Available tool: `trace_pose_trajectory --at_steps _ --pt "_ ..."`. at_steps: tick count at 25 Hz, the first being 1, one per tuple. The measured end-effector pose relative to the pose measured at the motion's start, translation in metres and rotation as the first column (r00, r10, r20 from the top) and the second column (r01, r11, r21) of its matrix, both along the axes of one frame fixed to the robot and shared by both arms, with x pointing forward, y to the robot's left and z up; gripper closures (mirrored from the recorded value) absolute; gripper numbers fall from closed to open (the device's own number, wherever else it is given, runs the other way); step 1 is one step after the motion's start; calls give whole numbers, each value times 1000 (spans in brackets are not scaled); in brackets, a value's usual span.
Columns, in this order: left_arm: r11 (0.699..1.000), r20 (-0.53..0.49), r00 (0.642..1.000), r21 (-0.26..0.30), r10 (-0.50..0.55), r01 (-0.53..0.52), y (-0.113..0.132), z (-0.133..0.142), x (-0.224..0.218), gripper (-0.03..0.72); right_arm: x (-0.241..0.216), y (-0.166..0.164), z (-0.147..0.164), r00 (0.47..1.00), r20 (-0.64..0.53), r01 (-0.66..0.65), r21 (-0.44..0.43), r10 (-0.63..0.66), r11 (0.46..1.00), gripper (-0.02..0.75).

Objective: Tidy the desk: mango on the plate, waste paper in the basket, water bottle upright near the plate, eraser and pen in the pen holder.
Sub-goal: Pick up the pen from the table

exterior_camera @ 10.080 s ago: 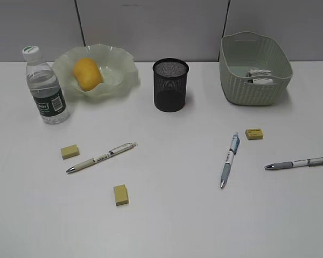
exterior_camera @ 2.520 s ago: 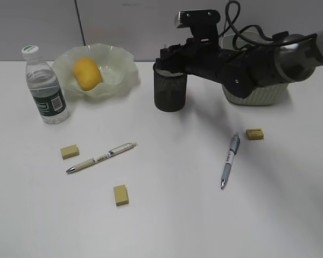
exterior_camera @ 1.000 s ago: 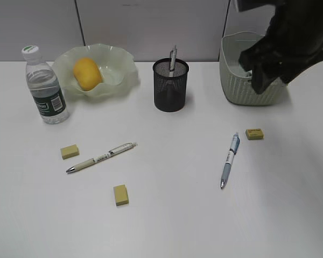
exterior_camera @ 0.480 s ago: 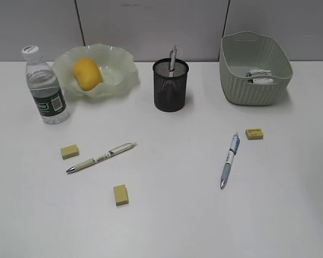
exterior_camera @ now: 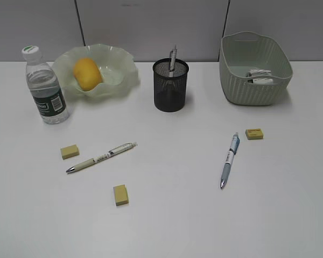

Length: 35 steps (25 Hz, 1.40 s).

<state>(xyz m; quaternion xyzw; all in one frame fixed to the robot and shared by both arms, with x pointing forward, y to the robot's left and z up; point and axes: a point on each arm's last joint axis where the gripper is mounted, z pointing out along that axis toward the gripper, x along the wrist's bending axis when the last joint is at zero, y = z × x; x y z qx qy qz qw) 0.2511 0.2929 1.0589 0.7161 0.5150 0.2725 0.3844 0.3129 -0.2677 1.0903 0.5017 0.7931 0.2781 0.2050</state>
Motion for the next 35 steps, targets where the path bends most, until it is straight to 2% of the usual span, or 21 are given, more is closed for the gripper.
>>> trace_pose_trajectory --at_steps 6,11,20,24,26,31,35 --pt "1000 0 1000 0 0 0 0 0 0 177 -36 -17 -35 995 104 -5 51 -1 999 220" --pt "1000 0 1000 0 0 0 0 0 0 177 -50 -24 -38 982 189 -12 93 -6 996 219" --pt "1000 19 1000 -1 -2 2 -1 5 2 177 -52 -24 -37 981 195 -18 110 -4 994 219" --pt "1000 62 998 10 -12 11 -6 20 22 178 -52 -24 -37 980 197 -18 111 -4 994 219" --pt "1000 49 999 22 -16 15 -10 26 38 178 -52 -24 -37 980 197 -18 111 -4 994 219" --pt "998 -81 997 51 -17 21 -24 28 91 179 -52 -24 -37 980 197 -18 112 -5 994 219" --pt "993 -222 974 97 -50 73 -40 21 140 182 -52 -24 -37 980 197 -18 112 -5 994 219"
